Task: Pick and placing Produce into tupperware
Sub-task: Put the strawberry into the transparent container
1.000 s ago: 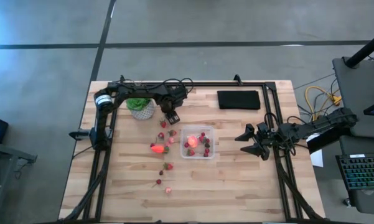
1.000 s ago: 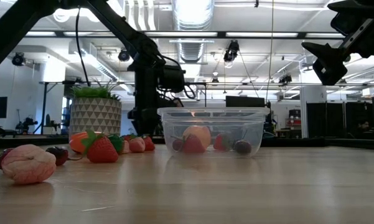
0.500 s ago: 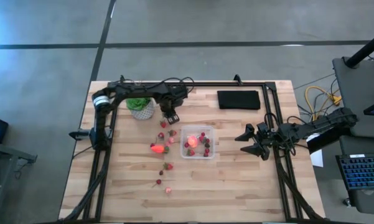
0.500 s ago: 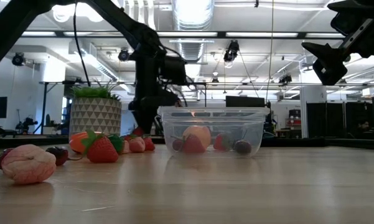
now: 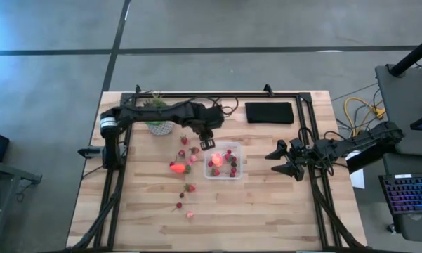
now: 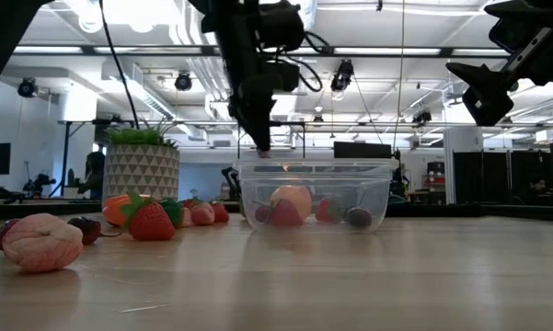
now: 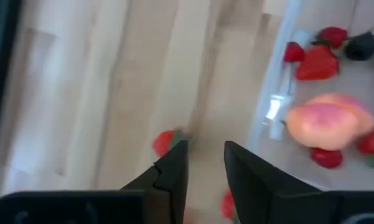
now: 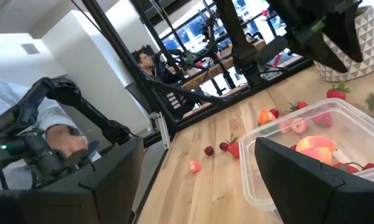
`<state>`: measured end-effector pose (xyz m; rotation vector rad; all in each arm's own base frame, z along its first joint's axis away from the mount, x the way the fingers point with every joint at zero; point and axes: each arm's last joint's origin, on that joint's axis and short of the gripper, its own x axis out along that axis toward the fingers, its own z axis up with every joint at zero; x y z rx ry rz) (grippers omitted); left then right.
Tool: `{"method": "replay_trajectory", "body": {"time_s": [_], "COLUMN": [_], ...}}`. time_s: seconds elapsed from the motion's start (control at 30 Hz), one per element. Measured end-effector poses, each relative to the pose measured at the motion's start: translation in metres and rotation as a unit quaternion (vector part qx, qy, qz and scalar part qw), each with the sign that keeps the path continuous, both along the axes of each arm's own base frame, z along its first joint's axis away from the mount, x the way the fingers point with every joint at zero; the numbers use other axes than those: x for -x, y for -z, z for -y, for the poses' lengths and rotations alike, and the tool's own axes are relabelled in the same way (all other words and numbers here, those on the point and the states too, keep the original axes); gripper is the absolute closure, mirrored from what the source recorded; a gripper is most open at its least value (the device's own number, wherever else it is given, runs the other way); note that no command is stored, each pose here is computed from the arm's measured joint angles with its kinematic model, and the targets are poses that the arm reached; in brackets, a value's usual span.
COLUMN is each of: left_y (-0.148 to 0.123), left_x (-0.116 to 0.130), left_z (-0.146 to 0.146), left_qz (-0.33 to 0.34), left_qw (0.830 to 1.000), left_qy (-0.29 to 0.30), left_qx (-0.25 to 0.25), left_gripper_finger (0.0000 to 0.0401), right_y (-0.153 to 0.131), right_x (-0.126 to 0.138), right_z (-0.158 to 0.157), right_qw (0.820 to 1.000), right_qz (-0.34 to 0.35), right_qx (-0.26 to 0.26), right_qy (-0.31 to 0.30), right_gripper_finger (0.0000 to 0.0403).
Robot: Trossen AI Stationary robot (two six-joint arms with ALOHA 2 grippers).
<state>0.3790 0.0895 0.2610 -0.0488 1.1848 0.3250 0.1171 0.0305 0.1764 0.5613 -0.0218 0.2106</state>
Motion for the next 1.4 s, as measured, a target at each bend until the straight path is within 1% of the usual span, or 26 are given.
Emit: {"method": "replay_trajectory", "body": {"time_s": [0.07,0.13,0.2,0.3,0.43,0.53,0.6,0.7,0.73,0.83,0.93,1.1,1.23,1.4], "left_y": [0.004,0.010,0.016,0.021,0.024,0.026,0.027,0.029,0.031,0.040,0.049,0.057,0.061,0.067], "left_x": [-0.001,-0.001,-0.002,-0.007,-0.009,-0.008,-0.007,-0.007,-0.007,-0.007,-0.003,0.001,0.001,0.000], "left_z": [-0.001,-0.006,-0.008,-0.008,-0.009,-0.009,-0.009,-0.009,-0.010,-0.015,-0.021,-0.029,-0.032,-0.032], "left_qz": [-0.009,-0.019,-0.030,-0.038,-0.052,-0.074,-0.090,-0.094,-0.091,-0.078,-0.092,-0.088,-0.071,-0.061], "left_qw": [1.000,1.000,0.999,0.997,0.990,0.976,0.964,0.941,0.938,0.934,0.925,0.928,0.931,0.930], "left_qy": [-0.001,-0.006,0.005,0.049,0.117,0.184,0.232,0.306,0.319,0.331,0.352,0.343,0.342,0.351], "left_qx": [-0.016,-0.018,-0.023,-0.039,-0.064,-0.085,-0.099,-0.104,-0.103,-0.109,-0.114,-0.113,-0.108,-0.087], "left_gripper_finger": [0.0312,0.0311,0.0306,0.0284,0.0237,0.0201,0.0184,0.0174,0.0174,0.0180,0.0189,0.0197,0.0198,0.0198], "right_y": [0.000,0.000,0.000,0.000,0.000,0.000,0.000,0.000,0.000,0.000,0.000,0.000,0.000,0.000], "right_x": [0.000,0.000,0.000,0.000,0.000,0.000,0.000,0.000,0.000,0.000,0.000,0.000,0.000,0.000], "right_z": [0.000,0.000,0.000,0.000,0.000,0.000,0.000,0.000,0.000,0.000,0.000,0.000,0.000,0.000], "right_qw": [1.000,1.000,1.000,1.000,1.000,1.000,1.000,1.000,1.000,1.000,1.000,1.000,1.000,1.000], "right_qz": [0.000,0.000,0.000,0.000,0.000,0.000,0.000,0.000,0.000,0.000,0.000,0.000,0.000,0.000], "right_qx": [0.000,0.000,0.000,0.000,0.000,0.000,0.000,0.000,0.000,0.000,0.000,0.000,0.000,0.000], "right_qy": [0.000,0.000,0.000,0.000,0.000,0.000,0.000,0.000,0.000,0.000,0.000,0.000,0.000,0.000], "right_gripper_finger": [0.0105,0.0108,0.0109,0.0110,0.0107,0.0106,0.0107,0.0110,0.0111,0.0112,0.0110,0.0106,0.0110,0.0112]}}
